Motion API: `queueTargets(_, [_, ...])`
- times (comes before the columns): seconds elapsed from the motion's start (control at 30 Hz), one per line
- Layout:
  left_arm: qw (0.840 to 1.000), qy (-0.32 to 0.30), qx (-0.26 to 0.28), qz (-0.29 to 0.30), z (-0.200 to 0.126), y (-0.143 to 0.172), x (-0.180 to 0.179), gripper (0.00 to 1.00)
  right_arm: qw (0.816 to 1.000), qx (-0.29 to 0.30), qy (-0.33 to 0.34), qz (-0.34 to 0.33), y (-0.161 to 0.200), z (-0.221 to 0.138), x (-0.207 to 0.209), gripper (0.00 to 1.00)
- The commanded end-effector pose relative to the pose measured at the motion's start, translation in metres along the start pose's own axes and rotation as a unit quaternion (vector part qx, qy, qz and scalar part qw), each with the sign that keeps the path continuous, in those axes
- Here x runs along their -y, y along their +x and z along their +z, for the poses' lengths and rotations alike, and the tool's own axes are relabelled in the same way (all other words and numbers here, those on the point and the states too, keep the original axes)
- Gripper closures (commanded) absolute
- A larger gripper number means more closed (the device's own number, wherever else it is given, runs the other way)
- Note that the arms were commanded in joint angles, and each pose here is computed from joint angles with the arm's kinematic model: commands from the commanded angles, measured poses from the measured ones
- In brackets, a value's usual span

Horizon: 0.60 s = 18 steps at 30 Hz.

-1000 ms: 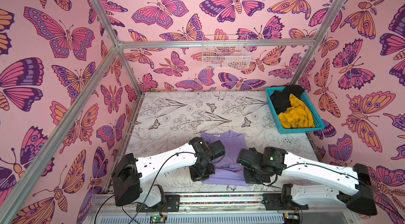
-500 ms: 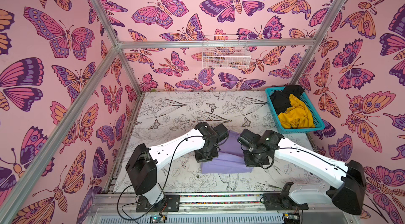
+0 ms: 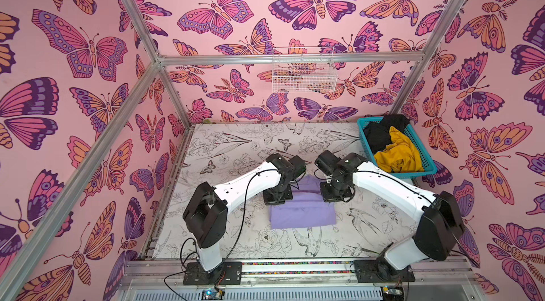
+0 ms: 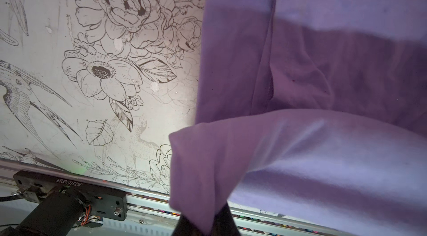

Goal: Fold and stack t-shirts
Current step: Fold the T-shirt.

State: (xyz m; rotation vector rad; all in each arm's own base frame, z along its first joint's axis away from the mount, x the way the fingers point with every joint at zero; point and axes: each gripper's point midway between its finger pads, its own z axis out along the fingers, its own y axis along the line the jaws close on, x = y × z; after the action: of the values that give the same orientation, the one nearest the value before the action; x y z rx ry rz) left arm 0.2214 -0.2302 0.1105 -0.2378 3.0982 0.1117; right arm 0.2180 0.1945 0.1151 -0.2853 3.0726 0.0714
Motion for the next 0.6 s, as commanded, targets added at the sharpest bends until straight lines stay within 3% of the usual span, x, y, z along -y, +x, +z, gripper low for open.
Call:
queueTargets(0.0, [1.0,-0.011,0.004,0.011,0.007,-0.008,0.0,1.0,1.0,-0.004,0.003,-0.02,-0.012,0.005,0.001,0.96])
queueTargets(0.33, [1.0,0.021,0.001,0.001,0.024,-0.017,0.012,1.0,0.999,-0.02,0.033,-0.016,-0.009,0.019,0.014,0.96])
queueTargets(0.57, [0.999,0.02,0.037,-0.001,0.021,-0.045,0.008,1.0,0.999,-0.027,0.042,-0.014,-0.016,0.028,0.015,0.96])
